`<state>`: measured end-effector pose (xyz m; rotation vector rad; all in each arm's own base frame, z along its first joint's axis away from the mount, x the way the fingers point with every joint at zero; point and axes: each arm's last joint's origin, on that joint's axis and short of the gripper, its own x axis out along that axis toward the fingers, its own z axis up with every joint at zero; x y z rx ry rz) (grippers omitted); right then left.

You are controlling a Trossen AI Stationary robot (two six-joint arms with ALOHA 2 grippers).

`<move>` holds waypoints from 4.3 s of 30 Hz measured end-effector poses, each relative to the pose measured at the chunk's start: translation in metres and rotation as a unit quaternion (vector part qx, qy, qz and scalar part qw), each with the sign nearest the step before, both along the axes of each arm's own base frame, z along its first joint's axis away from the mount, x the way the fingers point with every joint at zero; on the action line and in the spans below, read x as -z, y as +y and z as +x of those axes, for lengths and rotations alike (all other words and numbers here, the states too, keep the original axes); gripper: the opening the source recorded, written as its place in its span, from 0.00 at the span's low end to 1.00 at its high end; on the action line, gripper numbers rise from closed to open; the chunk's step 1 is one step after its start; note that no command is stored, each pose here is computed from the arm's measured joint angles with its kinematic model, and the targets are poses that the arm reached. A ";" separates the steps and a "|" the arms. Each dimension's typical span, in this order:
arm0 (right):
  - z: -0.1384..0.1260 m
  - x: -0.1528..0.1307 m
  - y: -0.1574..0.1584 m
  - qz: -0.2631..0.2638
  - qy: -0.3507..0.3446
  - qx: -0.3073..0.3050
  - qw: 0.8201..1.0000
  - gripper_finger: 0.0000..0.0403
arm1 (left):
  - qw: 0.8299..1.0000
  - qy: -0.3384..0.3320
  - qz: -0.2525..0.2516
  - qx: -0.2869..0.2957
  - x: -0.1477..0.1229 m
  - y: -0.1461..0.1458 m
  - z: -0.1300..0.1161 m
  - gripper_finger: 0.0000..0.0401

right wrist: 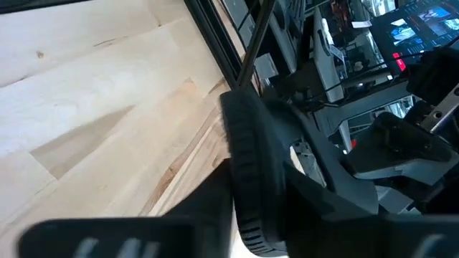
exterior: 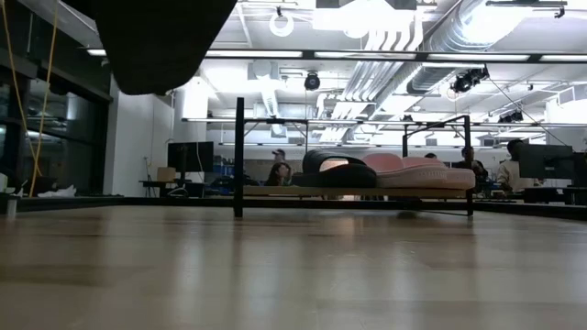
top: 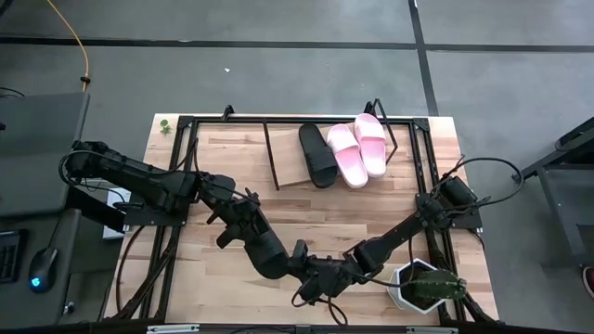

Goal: Pick and place slides into the shelf
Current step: Put the black slide on the shelf

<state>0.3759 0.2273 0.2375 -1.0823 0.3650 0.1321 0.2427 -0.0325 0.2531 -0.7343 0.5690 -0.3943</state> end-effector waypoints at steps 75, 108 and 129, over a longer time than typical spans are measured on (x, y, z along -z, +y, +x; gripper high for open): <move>-0.029 -0.063 -0.057 0.028 0.017 0.115 0.993 0.04 | 0.961 0.012 0.230 -0.152 -0.012 0.017 -0.044 0.42; -0.017 -0.097 -0.240 0.116 0.048 0.172 0.977 0.04 | 0.948 0.031 0.267 -0.172 0.001 0.020 -0.046 0.39; -0.012 -0.081 -0.303 0.168 0.067 0.164 0.970 0.04 | 0.947 0.031 0.271 -0.171 0.001 0.020 -0.046 0.39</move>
